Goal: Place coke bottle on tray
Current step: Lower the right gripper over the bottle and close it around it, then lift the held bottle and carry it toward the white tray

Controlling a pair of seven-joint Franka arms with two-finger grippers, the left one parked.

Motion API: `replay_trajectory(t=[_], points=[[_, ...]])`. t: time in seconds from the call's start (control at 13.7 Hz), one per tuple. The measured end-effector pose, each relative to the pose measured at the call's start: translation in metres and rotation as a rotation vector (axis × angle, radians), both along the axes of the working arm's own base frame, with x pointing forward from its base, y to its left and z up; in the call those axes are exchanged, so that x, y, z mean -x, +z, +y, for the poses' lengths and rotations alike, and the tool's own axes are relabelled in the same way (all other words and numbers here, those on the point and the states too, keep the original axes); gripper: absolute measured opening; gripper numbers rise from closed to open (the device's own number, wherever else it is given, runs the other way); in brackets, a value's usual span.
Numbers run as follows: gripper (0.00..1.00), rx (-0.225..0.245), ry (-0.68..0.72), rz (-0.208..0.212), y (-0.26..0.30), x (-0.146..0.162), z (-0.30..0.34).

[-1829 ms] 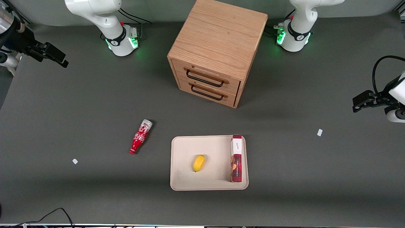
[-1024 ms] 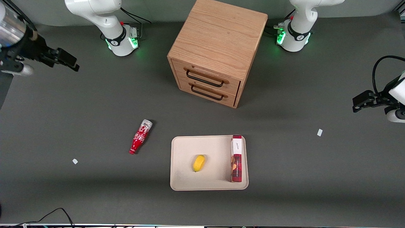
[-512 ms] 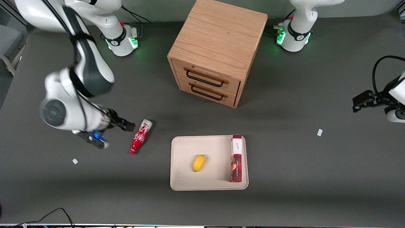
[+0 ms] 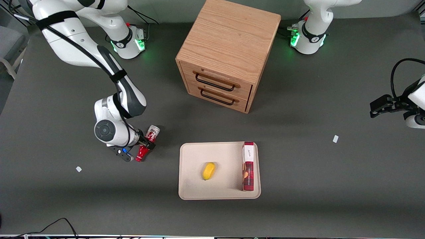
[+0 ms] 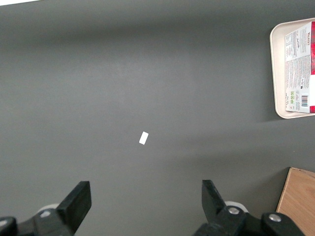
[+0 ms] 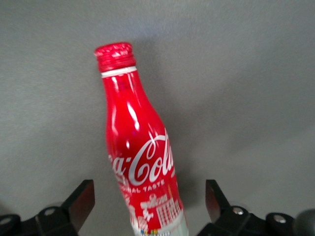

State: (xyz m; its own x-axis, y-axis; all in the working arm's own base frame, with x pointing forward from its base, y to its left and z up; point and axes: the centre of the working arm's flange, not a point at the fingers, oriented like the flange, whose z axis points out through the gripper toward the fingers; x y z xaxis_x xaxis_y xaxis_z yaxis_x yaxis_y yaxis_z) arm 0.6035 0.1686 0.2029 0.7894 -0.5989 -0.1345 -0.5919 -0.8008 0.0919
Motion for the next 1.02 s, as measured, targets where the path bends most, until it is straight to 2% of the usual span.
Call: replay_trajectory(t=[0.07,0.15,0.22,0.37,0.44,0.73,0.88,1.02], points=[[0.93,-0.002,-0.001,-0.007,-0.007,0.003,0.0],[0.93,0.001,0.005,-0.015,-0.012,0.005,0.0],[0.86,0.006,0.015,-0.024,-0.016,0.007,-0.001],[0.59,0.007,0.023,-0.036,-0.02,0.011,-0.001],[0.56,0.008,0.025,-0.038,-0.019,0.011,0.0],[0.56,0.007,0.05,-0.054,-0.002,0.006,0.007],[0.56,0.027,0.103,-0.026,0.048,-0.003,0.007],[0.56,0.042,0.172,-0.022,0.129,-0.013,0.001]])
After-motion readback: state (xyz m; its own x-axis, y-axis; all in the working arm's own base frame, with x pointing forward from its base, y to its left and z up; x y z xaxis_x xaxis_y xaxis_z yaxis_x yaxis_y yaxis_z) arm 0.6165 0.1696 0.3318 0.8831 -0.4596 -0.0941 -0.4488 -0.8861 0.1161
